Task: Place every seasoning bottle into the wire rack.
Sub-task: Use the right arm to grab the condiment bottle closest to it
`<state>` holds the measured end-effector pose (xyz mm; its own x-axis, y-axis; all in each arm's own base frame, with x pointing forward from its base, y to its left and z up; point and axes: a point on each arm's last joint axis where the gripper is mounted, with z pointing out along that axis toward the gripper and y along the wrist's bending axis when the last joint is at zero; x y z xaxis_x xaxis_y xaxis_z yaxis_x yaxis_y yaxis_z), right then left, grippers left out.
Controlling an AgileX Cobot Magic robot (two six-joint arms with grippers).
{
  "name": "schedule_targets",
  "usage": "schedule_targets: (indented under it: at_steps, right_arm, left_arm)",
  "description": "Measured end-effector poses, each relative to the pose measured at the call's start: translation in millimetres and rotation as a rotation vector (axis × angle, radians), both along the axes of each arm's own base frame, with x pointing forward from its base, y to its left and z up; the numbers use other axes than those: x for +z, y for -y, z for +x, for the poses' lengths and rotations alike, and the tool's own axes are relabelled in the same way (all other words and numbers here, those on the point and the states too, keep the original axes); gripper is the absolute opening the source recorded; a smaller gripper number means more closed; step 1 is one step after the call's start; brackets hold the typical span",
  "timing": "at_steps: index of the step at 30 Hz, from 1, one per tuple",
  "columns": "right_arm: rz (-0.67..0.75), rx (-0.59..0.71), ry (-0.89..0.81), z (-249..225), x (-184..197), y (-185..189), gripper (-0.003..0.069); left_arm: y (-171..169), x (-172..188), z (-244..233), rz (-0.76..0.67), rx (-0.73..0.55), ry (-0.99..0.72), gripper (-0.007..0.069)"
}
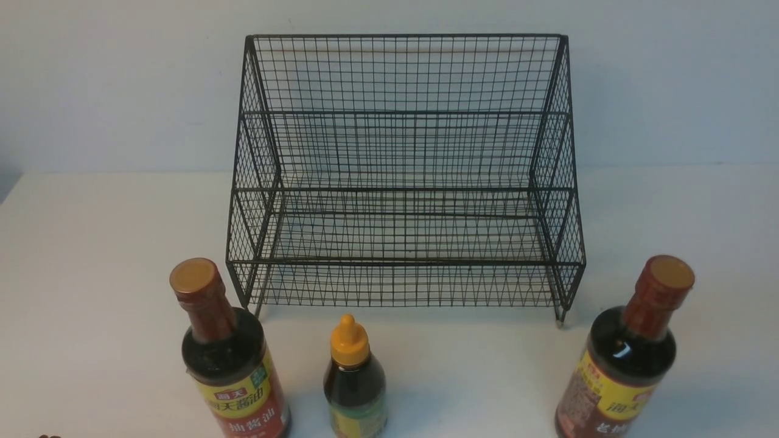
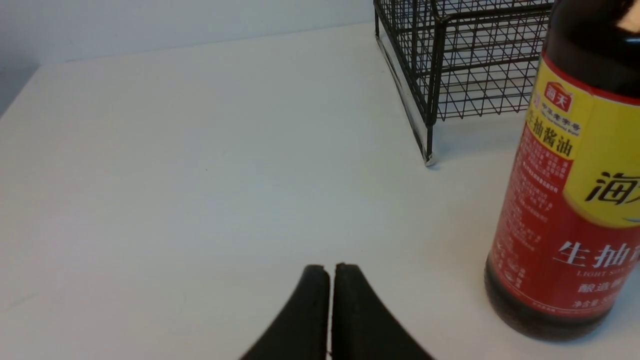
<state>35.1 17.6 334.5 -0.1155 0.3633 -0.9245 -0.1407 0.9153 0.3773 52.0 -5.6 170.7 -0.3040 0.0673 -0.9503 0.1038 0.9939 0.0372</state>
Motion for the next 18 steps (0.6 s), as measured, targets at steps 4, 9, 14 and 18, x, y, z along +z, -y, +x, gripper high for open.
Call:
schedule_targets:
  at_steps: [4, 9, 14, 18]
  right_arm:
    - [-0.121, 0.059, -0.197, 20.0, 28.4, -2.6, 0.0114]
    - [-0.139, 0.235, -0.372, 57.8, 38.2, -14.2, 0.0273]
    - [-0.180, 0.413, -0.427, 84.9, 31.9, -24.9, 0.0426]
    - [-0.179, 0.508, -0.491, 97.0, 26.5, -29.9, 0.0502]
  left_arm:
    - [0.0, 0.0, 0.0, 0.000, 0.000, 0.000, -0.0004]
    - [0.0, 0.0, 0.0, 0.000, 0.000, 0.000, -0.0004]
    - [0.0, 0.0, 0.0, 0.000, 0.000, 0.000, -0.0004]
    - [0.0, 0.0, 0.0, 0.000, 0.000, 0.000, -0.0004]
